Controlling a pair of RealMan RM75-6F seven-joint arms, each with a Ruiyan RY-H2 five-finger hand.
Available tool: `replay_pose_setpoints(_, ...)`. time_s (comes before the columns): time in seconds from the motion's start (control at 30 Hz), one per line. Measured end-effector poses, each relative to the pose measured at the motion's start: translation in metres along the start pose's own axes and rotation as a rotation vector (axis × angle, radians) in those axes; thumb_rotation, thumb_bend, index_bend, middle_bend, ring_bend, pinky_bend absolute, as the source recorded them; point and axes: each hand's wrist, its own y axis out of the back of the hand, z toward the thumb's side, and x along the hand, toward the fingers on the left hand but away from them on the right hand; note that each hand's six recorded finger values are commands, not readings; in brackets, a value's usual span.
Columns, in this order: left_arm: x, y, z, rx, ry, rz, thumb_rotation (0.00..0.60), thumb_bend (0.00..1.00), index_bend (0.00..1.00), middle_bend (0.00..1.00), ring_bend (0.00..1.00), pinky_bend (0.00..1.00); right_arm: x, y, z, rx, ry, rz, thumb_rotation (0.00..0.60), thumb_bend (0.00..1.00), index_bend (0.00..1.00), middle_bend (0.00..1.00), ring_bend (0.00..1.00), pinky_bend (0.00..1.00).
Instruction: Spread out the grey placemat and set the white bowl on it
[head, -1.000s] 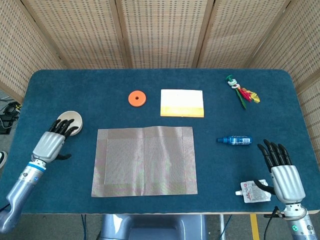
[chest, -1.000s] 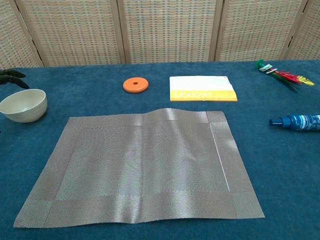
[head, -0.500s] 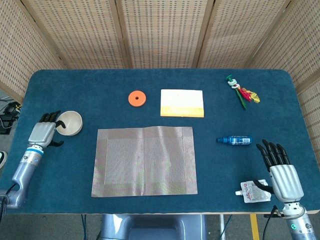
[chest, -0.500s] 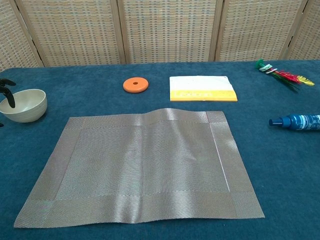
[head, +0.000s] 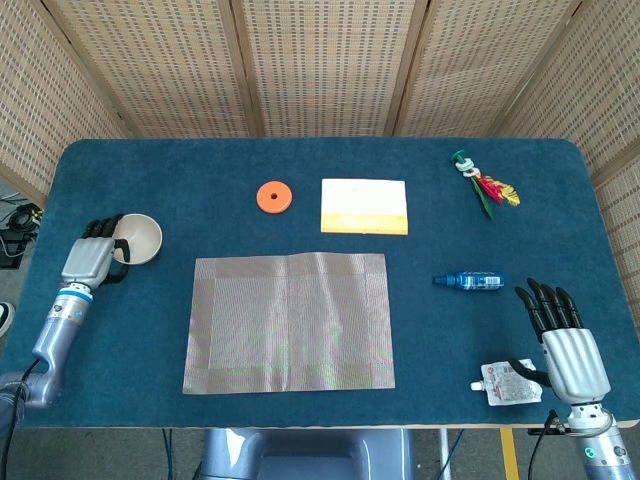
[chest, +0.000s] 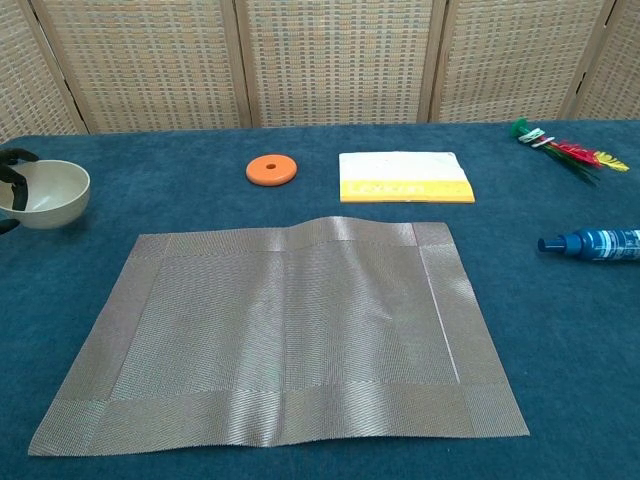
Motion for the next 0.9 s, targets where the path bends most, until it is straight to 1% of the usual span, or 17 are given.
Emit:
replay_pose_setpoints(0.07,-0.002,0.005,0.005,-0.004,-0.021,0.02,0.6,0.46,0.69,0.0,0.0,0.0,0.0,0.001,0.0,-0.001,0.0,-0.003,0.6,0.0,0.01,0.0,0.0,0.0)
replay_pose_setpoints(0.17,-0.006,0.014,0.02,-0.015,-0.074,0.05,0.6,0.46,0.69,0.0,0.0,0.0,0.0,0.001,0.0,-0.004,-0.001,-0.004,0.6,0.0,0.01,0.0,0.0,0.0)
replay_pose_setpoints(0.33,-0.019,0.024,0.062,-0.052,-0.199,0.07,0.6,0.46,0.69,0.0,0.0,0.0,0.0,0.003,0.0,-0.005,-0.003,-0.007,0.6,0.0,0.01,0.0,0.0,0.0)
replay_pose_setpoints(0.37,-0.022,0.024,0.072,-0.062,-0.229,0.067,0.6,0.46,0.69,0.0,0.0,0.0,0.0,0.003,-0.001,-0.005,-0.005,-0.008,0.6,0.0,0.01,0.0,0.0,0.0)
replay_pose_setpoints(0.47,-0.033,0.025,0.115,-0.096,-0.345,0.046,0.6,0.46,0.69,0.0,0.0,0.0,-0.001,0.003,-0.003,0.001,-0.014,-0.012,0.6,0.0,0.01,0.0,0.0,0.0)
replay_pose_setpoints(0.5,-0.038,0.024,0.135,-0.104,-0.394,0.035,0.6,0.46,0.69,0.0,0.0,0.0,-0.002,0.004,-0.004,0.002,-0.017,-0.013,0.6,0.0,0.01,0.0,0.0,0.0)
replay_pose_setpoints(0.57,-0.046,0.023,0.163,-0.105,-0.466,0.019,0.6,0.46,0.69,0.0,0.0,0.0,-0.002,0.004,-0.005,0.003,-0.02,-0.016,0.6,0.0,0.01,0.0,0.0,0.0)
replay_pose_setpoints(0.6,-0.051,0.022,0.178,-0.094,-0.504,0.01,0.6,0.46,0.69,0.0,0.0,0.0,-0.002,0.004,-0.005,0.004,-0.02,-0.017,0.6,0.0,0.01,0.0,0.0,0.0)
replay_pose_setpoints(0.73,-0.058,0.011,0.212,-0.026,-0.586,-0.011,0.6,0.46,0.69,0.0,0.0,0.0,-0.002,0.005,-0.006,0.005,-0.02,-0.017,0.6,0.0,0.01,0.0,0.0,0.0)
replay_pose_setpoints(0.9,-0.069,-0.02,0.251,0.025,-0.663,-0.081,0.6,0.45,0.69,0.0,0.0,0.0,-0.003,0.006,-0.009,0.004,-0.029,-0.021,0.6,0.0,0.01,0.0,0.0,0.0)
